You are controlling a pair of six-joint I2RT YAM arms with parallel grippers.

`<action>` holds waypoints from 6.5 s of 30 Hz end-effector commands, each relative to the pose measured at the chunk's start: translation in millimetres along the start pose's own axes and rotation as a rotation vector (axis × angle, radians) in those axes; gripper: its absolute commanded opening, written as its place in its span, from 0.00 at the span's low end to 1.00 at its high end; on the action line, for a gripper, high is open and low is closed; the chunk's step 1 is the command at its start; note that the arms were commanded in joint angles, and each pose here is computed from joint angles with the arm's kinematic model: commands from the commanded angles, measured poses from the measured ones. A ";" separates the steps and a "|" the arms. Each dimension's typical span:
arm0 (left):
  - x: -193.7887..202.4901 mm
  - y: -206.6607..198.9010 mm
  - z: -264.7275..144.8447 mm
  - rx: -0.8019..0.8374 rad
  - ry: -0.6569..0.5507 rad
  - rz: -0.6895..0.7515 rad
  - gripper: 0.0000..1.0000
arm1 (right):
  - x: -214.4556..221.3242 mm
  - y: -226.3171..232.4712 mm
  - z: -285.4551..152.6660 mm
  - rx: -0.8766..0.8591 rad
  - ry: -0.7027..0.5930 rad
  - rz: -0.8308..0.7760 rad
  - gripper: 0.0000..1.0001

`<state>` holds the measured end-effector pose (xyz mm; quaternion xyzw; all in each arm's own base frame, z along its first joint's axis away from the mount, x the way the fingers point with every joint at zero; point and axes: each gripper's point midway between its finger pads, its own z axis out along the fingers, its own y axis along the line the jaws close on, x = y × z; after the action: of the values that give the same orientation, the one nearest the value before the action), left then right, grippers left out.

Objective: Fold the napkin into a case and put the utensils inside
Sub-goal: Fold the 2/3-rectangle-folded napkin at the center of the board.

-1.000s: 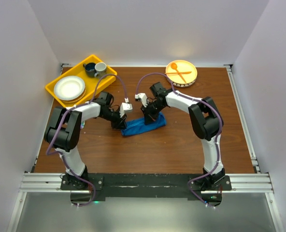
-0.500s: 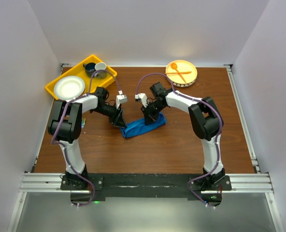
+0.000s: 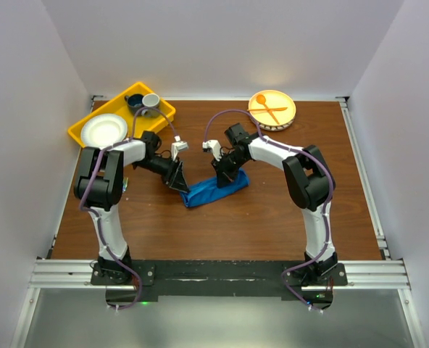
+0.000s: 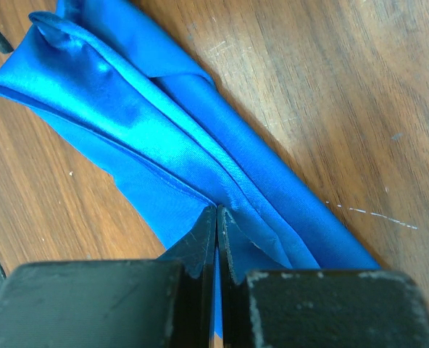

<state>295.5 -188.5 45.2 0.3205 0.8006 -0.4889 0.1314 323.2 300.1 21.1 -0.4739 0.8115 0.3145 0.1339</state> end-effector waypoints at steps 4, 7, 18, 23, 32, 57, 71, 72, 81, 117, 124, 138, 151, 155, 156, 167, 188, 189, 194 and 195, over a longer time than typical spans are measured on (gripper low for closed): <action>-15.7 -21.3 -8.8 0.056 -0.043 -0.009 0.40 | 21.5 -3.8 9.0 0.029 0.074 0.035 0.00; -25.4 -25.0 -14.6 0.035 -0.059 0.044 0.36 | 22.3 -3.5 9.6 0.028 0.078 0.035 0.00; -31.0 -20.3 -35.6 -0.156 -0.137 0.029 0.57 | 21.0 -4.5 11.3 0.029 0.079 0.038 0.00; -13.8 -21.5 -26.9 -0.131 -0.098 -0.021 0.59 | 21.3 -3.9 12.8 0.027 0.082 0.038 0.00; 2.2 -24.0 -7.1 -0.095 -0.042 -0.087 0.64 | 21.2 -4.2 12.6 0.030 0.084 0.042 0.00; -10.1 -56.9 1.4 0.051 -0.064 -0.031 0.52 | 20.3 -4.8 16.6 0.037 0.092 0.056 0.00; 3.8 -48.2 12.5 -0.016 -0.008 -0.060 0.66 | 20.0 -3.3 16.1 0.033 0.093 0.069 0.00; 3.5 -49.3 12.7 -0.014 -0.008 -0.063 0.66 | 19.0 -2.4 15.6 0.034 0.091 0.068 0.00; -5.1 -54.8 11.9 -0.045 -0.020 0.015 0.40 | 18.7 -0.9 14.0 0.029 0.091 0.078 0.00; -1.2 -68.2 9.5 -0.004 -0.015 0.075 0.38 | 5.1 14.4 5.5 -0.013 0.056 0.110 0.00; -19.3 -48.0 -4.8 -0.079 -0.108 0.007 0.25 | 10.4 13.3 7.3 -0.004 0.066 0.106 0.00; -38.1 -65.1 -22.6 -0.114 -0.071 0.502 0.36 | 9.8 12.7 9.8 -0.005 0.066 0.099 0.00; -32.0 -56.5 -10.2 -0.269 0.226 0.963 0.36 | 11.9 14.2 12.8 -0.013 0.074 0.111 0.00; -32.8 -55.9 -6.5 -0.236 0.275 0.979 0.30 | 11.1 13.6 13.6 -0.012 0.077 0.112 0.00; -27.7 -56.0 -6.0 -0.226 0.294 0.968 0.29 | 10.7 13.2 14.0 -0.011 0.076 0.111 0.00; -12.4 -66.3 5.6 -0.172 0.345 0.966 0.34 | 10.4 13.5 16.2 -0.014 0.076 0.114 0.00; -5.2 -42.0 13.1 -0.228 0.442 0.905 0.26 | 11.0 13.1 16.4 -0.015 0.075 0.115 0.00; -4.4 -41.3 13.0 -0.229 0.447 0.902 0.25 | 11.4 13.0 16.8 -0.015 0.076 0.116 0.00; 0.0 -39.0 13.0 -0.228 0.464 0.878 0.28 | 12.5 13.3 16.9 -0.015 0.078 0.117 0.00; 0.9 -38.8 13.4 -0.225 0.465 0.877 0.28 | 12.3 13.6 16.4 -0.015 0.078 0.116 0.00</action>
<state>265.4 -208.2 59.7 0.7119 0.6454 -0.2143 0.1754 303.8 307.8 21.0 -0.4363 0.8340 0.3257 0.0897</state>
